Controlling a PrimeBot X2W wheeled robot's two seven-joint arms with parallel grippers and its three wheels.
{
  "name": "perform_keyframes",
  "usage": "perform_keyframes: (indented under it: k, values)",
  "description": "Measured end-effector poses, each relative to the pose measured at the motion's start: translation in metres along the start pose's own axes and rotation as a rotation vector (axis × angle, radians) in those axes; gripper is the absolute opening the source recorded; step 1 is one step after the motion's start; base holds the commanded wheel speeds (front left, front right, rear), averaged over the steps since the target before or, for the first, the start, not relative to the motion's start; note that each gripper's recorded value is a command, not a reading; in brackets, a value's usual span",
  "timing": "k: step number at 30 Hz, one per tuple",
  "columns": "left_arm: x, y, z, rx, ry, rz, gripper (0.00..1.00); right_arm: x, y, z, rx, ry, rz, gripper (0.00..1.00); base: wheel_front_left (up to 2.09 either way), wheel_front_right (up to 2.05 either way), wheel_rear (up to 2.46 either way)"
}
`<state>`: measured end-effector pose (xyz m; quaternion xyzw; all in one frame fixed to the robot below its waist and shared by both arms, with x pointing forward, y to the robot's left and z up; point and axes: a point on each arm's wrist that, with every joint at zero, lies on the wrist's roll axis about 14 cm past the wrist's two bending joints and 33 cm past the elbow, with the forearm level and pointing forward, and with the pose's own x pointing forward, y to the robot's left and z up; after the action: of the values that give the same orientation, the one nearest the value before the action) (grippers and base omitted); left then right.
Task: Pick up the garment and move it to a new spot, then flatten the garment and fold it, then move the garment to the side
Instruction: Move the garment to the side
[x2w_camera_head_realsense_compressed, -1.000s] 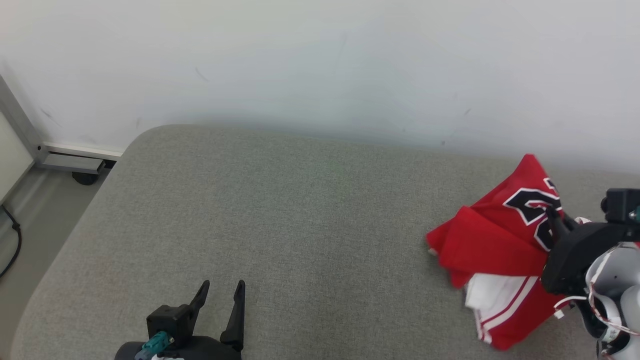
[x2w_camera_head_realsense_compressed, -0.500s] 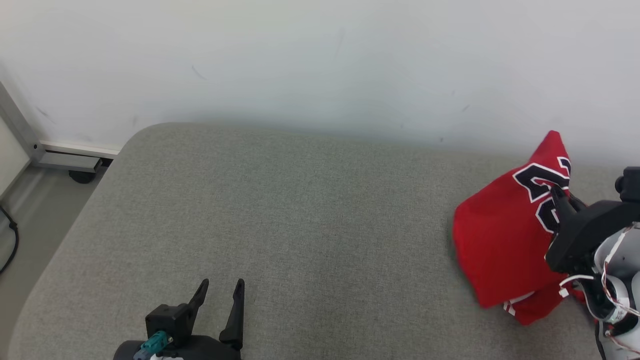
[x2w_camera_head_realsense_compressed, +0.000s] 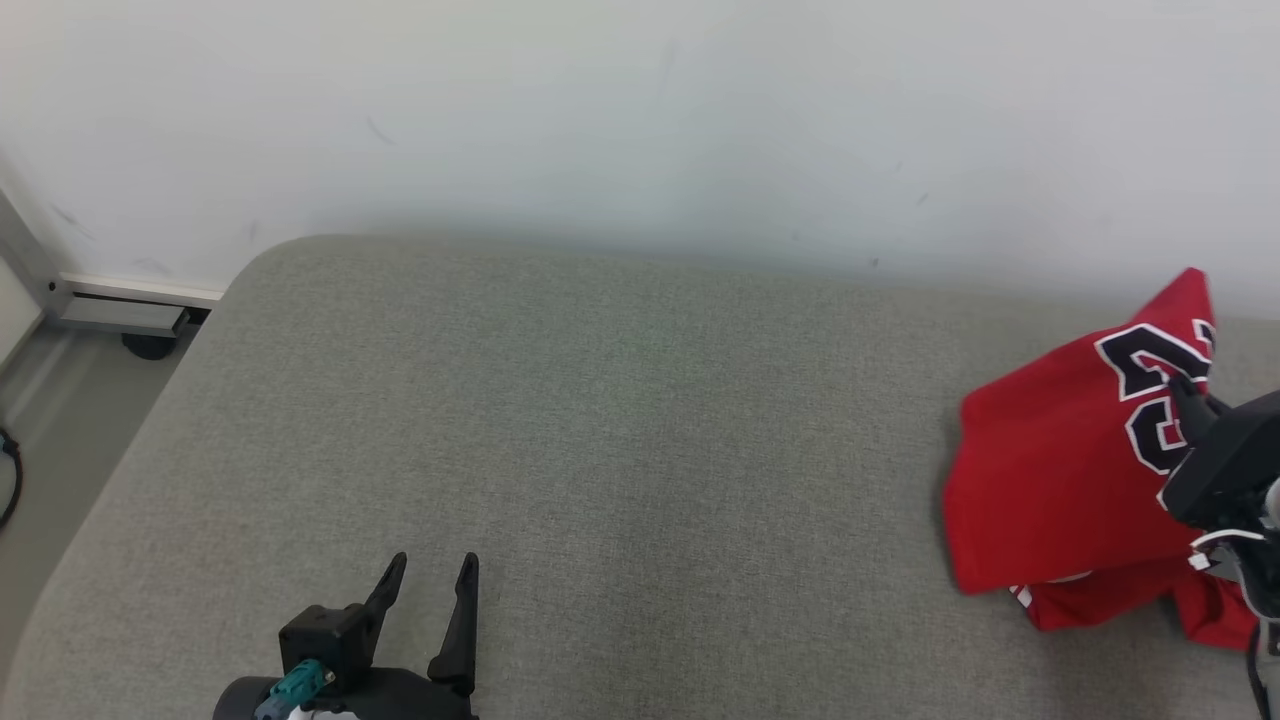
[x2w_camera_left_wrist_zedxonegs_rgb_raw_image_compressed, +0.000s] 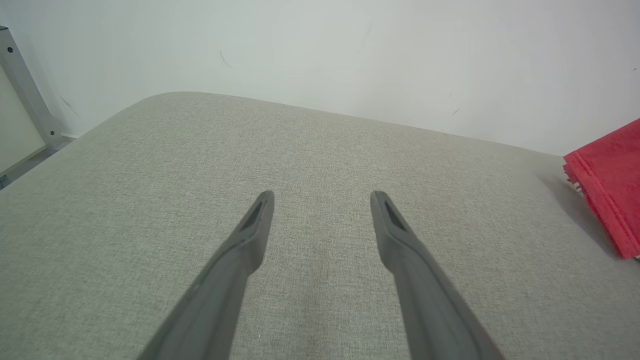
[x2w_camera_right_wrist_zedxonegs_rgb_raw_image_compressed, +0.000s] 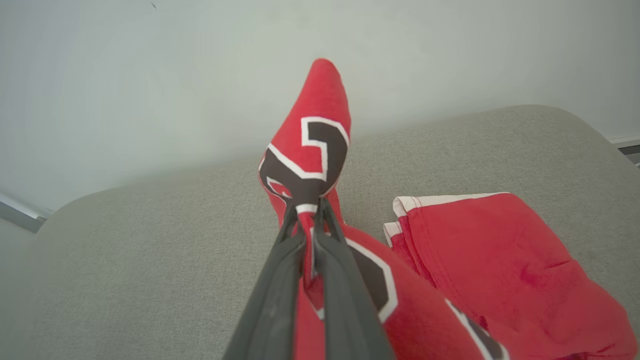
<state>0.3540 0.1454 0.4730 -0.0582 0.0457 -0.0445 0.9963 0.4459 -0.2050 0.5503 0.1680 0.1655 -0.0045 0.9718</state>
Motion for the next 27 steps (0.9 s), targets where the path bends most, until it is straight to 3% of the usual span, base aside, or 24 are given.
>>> perform_keyframes:
  k: [16, 27]
  values:
    - [0.011, -0.010, -0.005, 0.016, 0.024, -0.041, 1.00, 0.001, -0.079, 0.002, -0.069, 0.101, -0.202, 0.00, 0.00, 0.00, 0.00]
    - [0.015, -0.006, -0.015, 0.040, 0.063, -0.042, 1.00, 0.004, -0.131, 0.018, -0.302, 0.132, -0.393, 0.00, 0.00, 0.00, 0.00]
